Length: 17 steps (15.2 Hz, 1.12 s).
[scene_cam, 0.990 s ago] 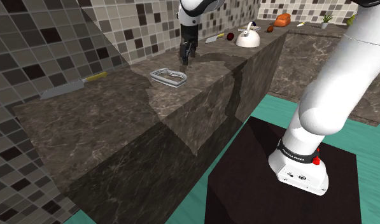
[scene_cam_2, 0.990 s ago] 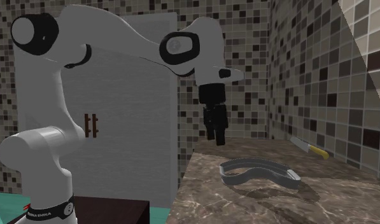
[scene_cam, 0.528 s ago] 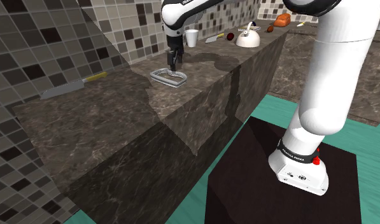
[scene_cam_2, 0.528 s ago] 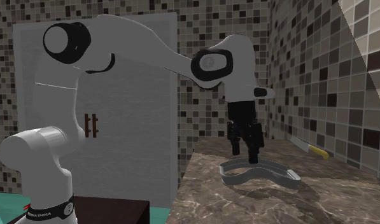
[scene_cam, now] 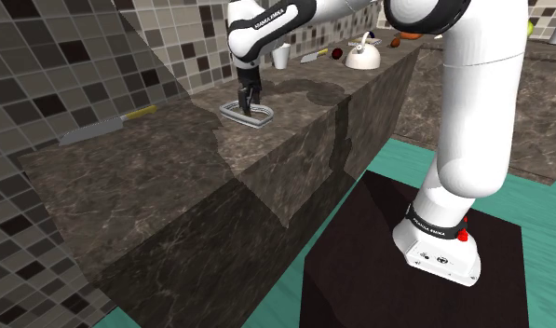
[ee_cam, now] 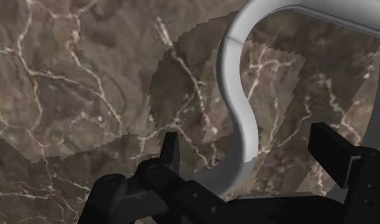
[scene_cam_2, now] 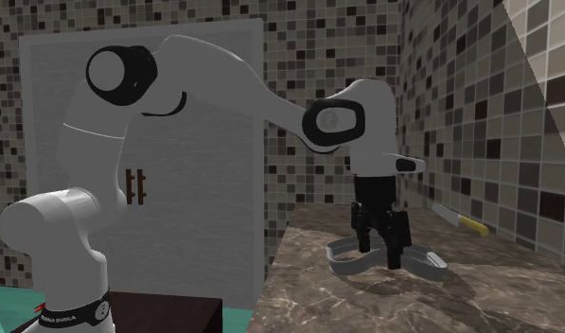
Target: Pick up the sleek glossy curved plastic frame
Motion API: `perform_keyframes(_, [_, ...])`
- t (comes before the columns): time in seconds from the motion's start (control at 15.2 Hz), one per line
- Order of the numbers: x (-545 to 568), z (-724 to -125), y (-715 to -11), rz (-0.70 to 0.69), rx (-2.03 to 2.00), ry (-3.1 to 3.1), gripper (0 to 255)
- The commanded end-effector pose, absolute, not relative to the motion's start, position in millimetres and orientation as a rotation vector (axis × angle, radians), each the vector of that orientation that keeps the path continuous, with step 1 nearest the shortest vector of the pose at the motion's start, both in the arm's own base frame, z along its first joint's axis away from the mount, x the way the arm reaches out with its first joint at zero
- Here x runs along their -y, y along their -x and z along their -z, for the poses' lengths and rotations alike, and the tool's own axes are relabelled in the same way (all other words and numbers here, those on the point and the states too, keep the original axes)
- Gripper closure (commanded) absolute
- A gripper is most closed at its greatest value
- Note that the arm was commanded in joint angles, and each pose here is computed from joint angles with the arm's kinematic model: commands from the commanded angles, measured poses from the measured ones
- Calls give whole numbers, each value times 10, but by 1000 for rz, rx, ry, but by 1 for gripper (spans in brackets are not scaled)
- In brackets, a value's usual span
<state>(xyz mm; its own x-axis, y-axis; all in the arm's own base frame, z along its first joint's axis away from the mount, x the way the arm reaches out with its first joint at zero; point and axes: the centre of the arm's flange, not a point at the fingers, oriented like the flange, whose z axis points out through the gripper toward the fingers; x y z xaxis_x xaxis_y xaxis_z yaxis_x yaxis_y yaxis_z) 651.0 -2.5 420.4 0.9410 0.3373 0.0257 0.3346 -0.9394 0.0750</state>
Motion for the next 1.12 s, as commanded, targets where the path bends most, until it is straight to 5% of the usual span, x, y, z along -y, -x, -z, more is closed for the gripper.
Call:
perform_keyframes(0.0, [38,-4107,-6514,-59,-525,-3026,0])
perform_keyframes(0.13, [38,-4077,-6513,-59,-525,-3026,0])
perform_keyframes(0.2, [37,-4078,-6504,-59,-525,-3026,255])
perform_keyframes(1.06, [38,-4288,-6514,-59,-525,-3026,255])
